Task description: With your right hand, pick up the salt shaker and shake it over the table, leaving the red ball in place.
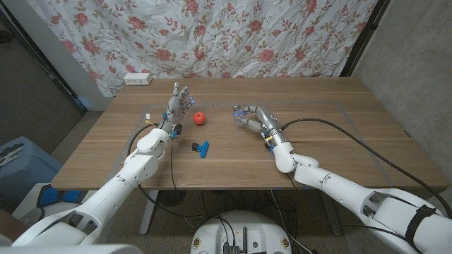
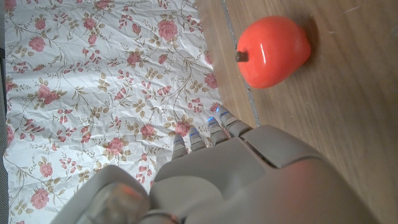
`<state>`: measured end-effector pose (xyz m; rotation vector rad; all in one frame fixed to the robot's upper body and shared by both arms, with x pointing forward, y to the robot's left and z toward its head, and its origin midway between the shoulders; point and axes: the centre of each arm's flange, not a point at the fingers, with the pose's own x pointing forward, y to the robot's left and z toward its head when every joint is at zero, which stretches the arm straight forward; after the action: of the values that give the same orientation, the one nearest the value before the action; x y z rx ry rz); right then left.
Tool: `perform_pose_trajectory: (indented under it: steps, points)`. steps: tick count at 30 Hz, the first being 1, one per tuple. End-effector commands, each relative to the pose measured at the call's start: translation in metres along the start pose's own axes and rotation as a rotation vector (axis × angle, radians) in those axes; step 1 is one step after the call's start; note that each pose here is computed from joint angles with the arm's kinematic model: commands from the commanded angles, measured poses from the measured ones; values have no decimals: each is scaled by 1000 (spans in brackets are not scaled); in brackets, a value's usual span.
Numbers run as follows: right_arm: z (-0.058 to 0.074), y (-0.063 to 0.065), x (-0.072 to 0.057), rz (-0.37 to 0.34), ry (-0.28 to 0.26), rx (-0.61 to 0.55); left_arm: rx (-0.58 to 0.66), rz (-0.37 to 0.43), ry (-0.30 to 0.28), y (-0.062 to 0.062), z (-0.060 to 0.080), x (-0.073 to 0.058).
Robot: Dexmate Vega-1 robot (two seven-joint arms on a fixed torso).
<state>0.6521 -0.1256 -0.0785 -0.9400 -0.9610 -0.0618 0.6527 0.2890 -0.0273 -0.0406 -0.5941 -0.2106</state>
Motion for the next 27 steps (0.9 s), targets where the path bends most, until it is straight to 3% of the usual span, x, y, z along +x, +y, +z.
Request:
perform_pose_trajectory:
  steps: [1, 27]
  points:
    - [-1, 7, 0, 12, 2, -42, 0, 4, 0, 0, 0, 0]
    - [-3, 15, -6, 57, -5, -122, 0, 4, 0, 1, 0, 0]
